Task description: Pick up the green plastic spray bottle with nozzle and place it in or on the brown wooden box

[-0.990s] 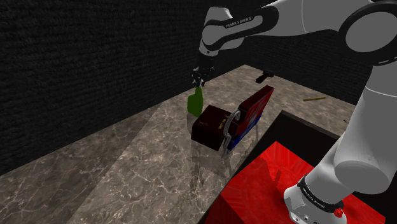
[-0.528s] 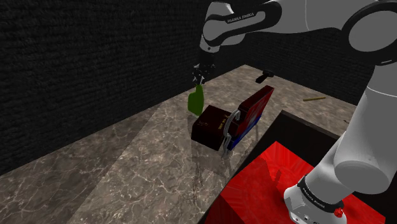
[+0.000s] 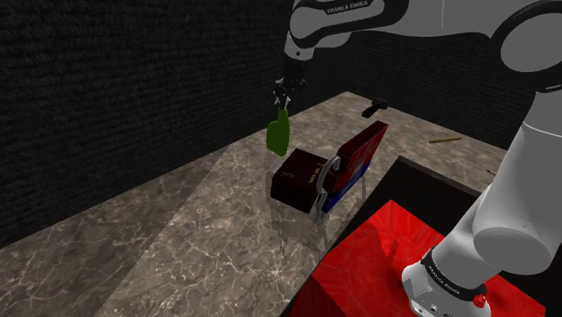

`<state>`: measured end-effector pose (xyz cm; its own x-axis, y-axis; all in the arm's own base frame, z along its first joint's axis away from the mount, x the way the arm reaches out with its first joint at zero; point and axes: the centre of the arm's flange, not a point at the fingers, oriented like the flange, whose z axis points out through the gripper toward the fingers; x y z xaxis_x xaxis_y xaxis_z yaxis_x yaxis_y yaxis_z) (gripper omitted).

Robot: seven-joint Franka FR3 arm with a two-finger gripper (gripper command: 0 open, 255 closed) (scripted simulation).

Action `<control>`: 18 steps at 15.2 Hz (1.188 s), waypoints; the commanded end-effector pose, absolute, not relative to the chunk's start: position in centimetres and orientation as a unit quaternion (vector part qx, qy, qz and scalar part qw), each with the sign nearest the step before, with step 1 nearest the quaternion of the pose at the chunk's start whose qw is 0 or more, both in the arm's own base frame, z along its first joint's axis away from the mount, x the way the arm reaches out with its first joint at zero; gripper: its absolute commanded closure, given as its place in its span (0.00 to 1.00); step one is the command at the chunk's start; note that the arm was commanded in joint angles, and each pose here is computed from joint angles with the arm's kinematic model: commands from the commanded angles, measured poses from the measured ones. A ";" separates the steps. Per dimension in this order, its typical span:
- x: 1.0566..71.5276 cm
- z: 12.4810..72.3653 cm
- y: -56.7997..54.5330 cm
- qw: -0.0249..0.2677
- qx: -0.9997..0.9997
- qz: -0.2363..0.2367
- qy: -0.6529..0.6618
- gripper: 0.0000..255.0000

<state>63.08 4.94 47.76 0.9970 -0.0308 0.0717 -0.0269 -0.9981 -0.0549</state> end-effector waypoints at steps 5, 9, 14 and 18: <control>63.1 51.0 4.9 0.027 -0.999 -0.036 0.015 1.00; 63.1 53.1 4.9 0.027 -0.999 -0.036 0.015 1.00; 63.1 55.7 4.9 0.027 -0.999 -0.036 0.015 1.00; 63.1 57.9 4.9 0.027 -0.999 -0.036 0.015 1.00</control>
<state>63.07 4.95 57.30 0.9970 -0.0310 0.0715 -0.0271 -0.9981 -0.0549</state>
